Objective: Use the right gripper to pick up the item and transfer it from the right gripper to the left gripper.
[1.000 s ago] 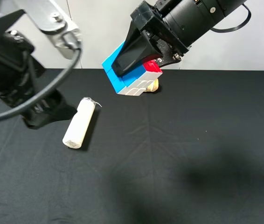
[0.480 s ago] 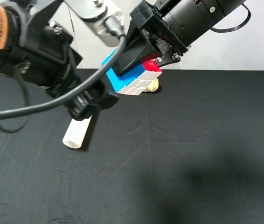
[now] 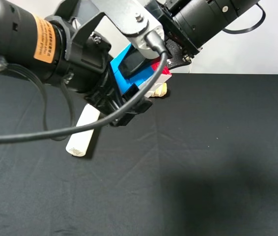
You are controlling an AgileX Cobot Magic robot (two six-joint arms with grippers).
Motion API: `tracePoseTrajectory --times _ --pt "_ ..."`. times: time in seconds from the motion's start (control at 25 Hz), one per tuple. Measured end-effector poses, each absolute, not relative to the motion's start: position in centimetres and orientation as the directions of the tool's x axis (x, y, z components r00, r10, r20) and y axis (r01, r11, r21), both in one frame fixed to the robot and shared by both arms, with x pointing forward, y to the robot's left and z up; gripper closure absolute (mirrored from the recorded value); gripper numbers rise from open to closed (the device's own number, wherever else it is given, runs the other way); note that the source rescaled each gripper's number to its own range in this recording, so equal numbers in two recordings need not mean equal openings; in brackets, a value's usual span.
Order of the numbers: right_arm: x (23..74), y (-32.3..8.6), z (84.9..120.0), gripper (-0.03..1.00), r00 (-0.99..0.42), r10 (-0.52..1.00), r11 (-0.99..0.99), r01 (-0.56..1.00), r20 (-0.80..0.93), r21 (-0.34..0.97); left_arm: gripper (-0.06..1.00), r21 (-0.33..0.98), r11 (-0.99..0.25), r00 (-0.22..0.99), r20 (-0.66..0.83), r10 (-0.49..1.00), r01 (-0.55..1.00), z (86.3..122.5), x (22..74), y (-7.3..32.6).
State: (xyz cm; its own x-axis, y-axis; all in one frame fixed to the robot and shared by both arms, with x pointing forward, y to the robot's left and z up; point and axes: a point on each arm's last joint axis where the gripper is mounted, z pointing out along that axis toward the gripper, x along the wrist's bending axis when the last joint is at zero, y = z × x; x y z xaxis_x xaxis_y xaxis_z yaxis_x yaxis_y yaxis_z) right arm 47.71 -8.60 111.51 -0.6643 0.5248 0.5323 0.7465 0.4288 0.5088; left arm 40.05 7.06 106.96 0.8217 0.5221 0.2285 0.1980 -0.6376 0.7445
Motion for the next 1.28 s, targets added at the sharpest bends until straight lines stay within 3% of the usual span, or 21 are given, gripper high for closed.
tracePoseTrajectory --times 0.2,0.32,0.4,0.52,0.56,1.16,1.2,1.24,1.28 --pt "47.87 -8.73 111.52 0.97 -0.661 0.531 0.421 0.749 0.531 0.511 0.14 0.757 -0.631 0.824 0.240 0.513 0.173 107.11 40.11 6.90" --pt "47.95 -8.77 111.53 0.97 -0.657 0.534 0.415 0.752 0.532 0.512 0.23 0.766 -0.621 0.826 0.238 0.511 0.164 107.20 40.12 6.77" --pt "47.83 -8.64 111.54 0.97 -0.659 0.530 0.418 0.751 0.534 0.511 0.35 0.790 -0.597 0.830 0.232 0.507 0.143 107.41 40.14 6.47" --pt "47.82 -8.58 111.56 0.97 -0.658 0.529 0.416 0.751 0.535 0.513 0.73 0.799 -0.586 0.832 0.230 0.504 0.134 107.51 40.14 6.35" --pt "47.85 -8.57 111.58 0.97 -0.655 0.531 0.410 0.754 0.537 0.513 0.90 0.799 -0.587 0.832 0.233 0.504 0.132 107.51 40.15 6.35" --pt "47.88 -8.58 111.56 0.96 -0.649 0.538 0.406 0.759 0.538 0.510 0.90 0.798 -0.588 0.834 0.233 0.501 0.130 107.41 40.16 6.24" --pt "47.89 -8.59 111.56 0.78 -0.649 0.539 0.405 0.758 0.537 0.511 0.93 0.799 -0.587 0.834 0.233 0.501 0.129 107.43 40.16 6.23" --pt "47.95 -8.59 111.56 0.46 -0.651 0.540 0.403 0.756 0.533 0.515 0.94 0.799 -0.587 0.834 0.233 0.500 0.130 107.40 40.17 6.21" --pt "47.96 -8.58 111.55 0.26 -0.654 0.542 0.405 0.754 0.528 0.518 0.94 0.799 -0.587 0.834 0.233 0.500 0.130 107.41 40.17 6.22"
